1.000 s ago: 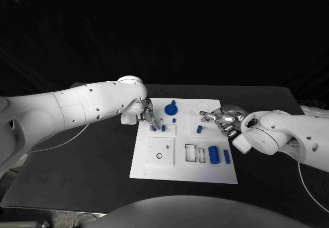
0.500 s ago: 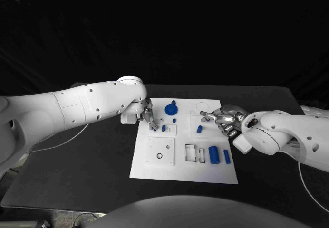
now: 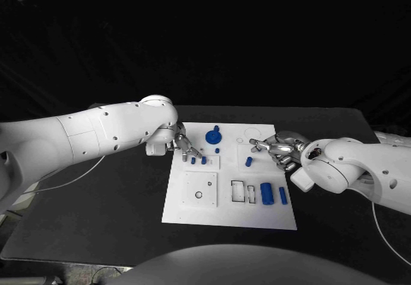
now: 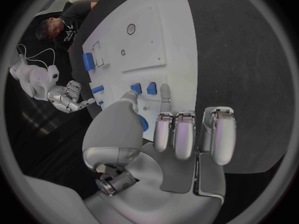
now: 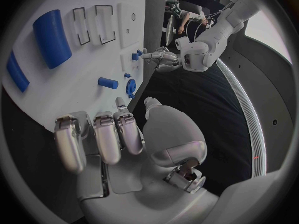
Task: Assemble the parts on the task board
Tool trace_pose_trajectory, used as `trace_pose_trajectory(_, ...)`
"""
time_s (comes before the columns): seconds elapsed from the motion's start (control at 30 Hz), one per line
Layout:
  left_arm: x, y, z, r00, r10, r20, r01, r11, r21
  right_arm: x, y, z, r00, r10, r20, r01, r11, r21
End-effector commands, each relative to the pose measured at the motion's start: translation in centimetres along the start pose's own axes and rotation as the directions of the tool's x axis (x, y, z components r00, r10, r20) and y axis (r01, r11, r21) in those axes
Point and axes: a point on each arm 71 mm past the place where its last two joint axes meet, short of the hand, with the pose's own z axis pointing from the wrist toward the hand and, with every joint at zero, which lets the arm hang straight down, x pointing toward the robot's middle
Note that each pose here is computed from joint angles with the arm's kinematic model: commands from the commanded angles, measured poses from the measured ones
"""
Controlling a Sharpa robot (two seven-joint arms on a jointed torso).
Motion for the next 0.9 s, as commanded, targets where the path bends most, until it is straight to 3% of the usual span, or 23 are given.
trace_pose_trajectory(0.03,-0.4,0.25,-0.31,0.996,-0.082,0.047,0.077,0.992,0.1,0.0,0.0,0.0,1.0,-0.007,-0.011,0.007,1.0,-0.004)
trace_pose_trajectory(0.23,-1.68,1.74,-1.29,0.961,-0.25,0.12,0.213,0.943,0.256,-0.2,-0.1,-0.1,1.0,-0.005,-0.001,0.005,1.0,-0.006)
trace_pose_trajectory(0.3,-2.14,1.98,-1.61,0.934,-0.325,0.149,0.261,0.905,0.336,-0.2,-0.1,-0.1,1.0,-0.004,0.003,0.004,1.0,-0.009)
trace_pose_trajectory(0.43,-3.32,1.91,-2.54,0.845,-0.477,0.241,0.3,0.797,0.524,-0.3,0.0,-0.1,1.0,-0.001,0.015,0.001,1.0,-0.025)
trace_pose_trajectory(0.63,-4.05,1.25,-3.72,0.746,-0.577,0.332,0.202,0.672,0.713,-0.5,0.3,-0.2,0.999,0.0,0.042,0.003,0.998,-0.069)
trace_pose_trajectory(0.73,-3.93,0.82,-3.96,0.735,-0.576,0.357,0.131,0.638,0.759,-0.7,0.4,-0.2,0.998,-0.005,0.058,0.011,0.995,-0.095)
trace_pose_trajectory(0.9,-3.17,-0.52,-3.9,0.76,-0.492,0.424,-0.037,0.619,0.784,-0.9,0.6,-0.4,0.996,-0.014,0.084,0.026,0.991,-0.134)
